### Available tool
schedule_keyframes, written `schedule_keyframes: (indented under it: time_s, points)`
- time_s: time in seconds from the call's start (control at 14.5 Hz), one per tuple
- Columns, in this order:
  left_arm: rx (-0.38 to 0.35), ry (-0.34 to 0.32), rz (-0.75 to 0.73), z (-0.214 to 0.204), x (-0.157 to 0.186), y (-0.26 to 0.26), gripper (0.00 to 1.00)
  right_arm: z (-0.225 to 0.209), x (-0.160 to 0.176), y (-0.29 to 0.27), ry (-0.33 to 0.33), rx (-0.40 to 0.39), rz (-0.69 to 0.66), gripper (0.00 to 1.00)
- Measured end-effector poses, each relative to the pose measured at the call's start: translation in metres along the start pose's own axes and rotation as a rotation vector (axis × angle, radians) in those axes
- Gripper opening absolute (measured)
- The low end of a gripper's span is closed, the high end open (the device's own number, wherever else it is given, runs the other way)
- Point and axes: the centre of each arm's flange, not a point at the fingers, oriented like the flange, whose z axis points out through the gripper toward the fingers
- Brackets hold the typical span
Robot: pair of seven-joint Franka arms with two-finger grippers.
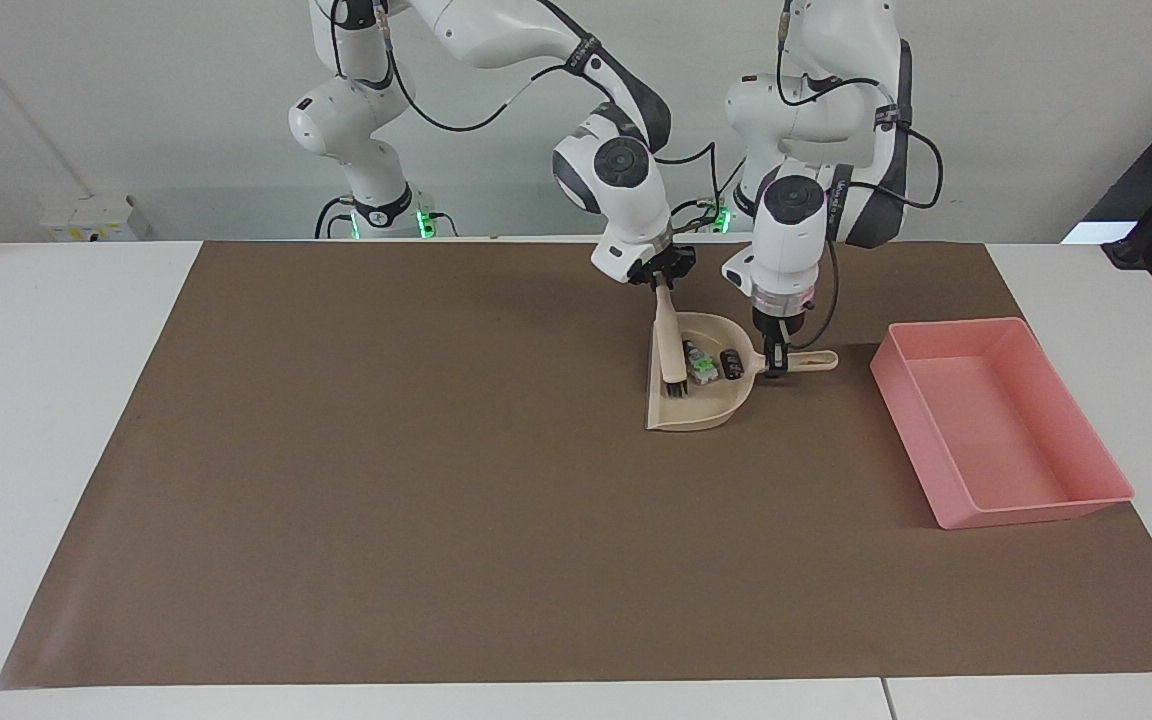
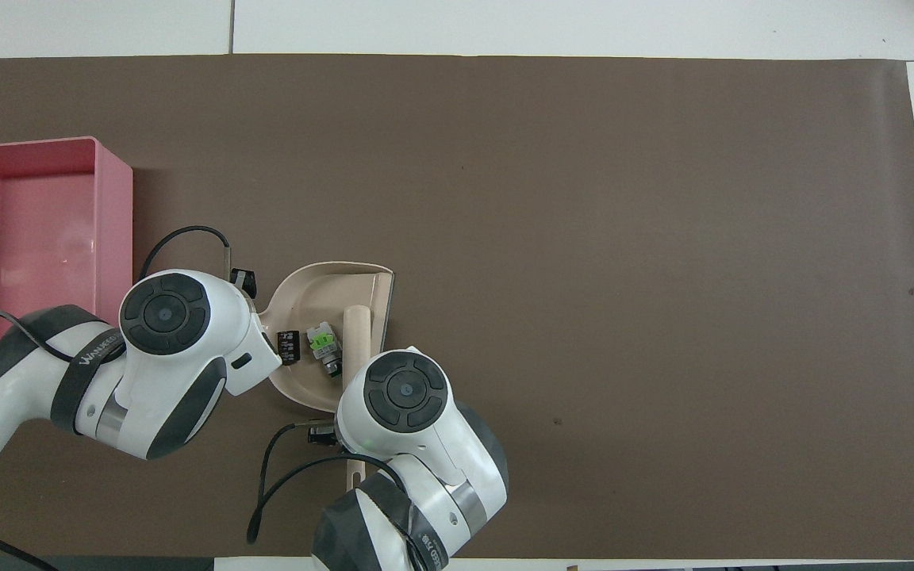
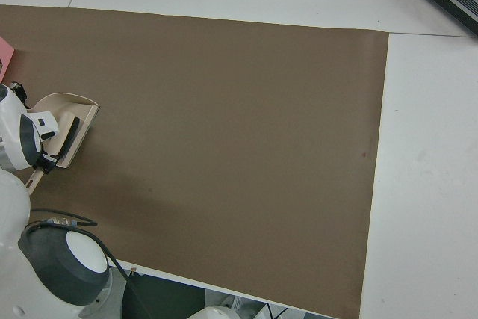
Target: Clean e-waste and dump in bin
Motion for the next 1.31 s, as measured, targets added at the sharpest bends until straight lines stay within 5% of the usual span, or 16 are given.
schedule_keyframes:
  time_s: [0.34,0.69,1.03,1.31]
  points:
    - [-0.001,0.003,-0.005,0.000,-0.001,0.000,0.33,-0.115,0.004,0.051,0.037,-0.107,0.037,0.26]
    - [-0.018,0.114,-0.043,-0.004,-0.002,-0.004,0.33,-0.239,0.047,0.205,0.065,-0.221,0.072,0.26]
    - [-0.049,0.290,-0.062,-0.010,-0.067,-0.025,0.33,-0.258,0.084,0.365,0.011,-0.312,0.021,0.26]
    - [-0.046,0.327,-0.104,-0.053,-0.128,-0.053,0.33,-0.253,0.094,0.472,0.048,-0.331,0.006,0.26]
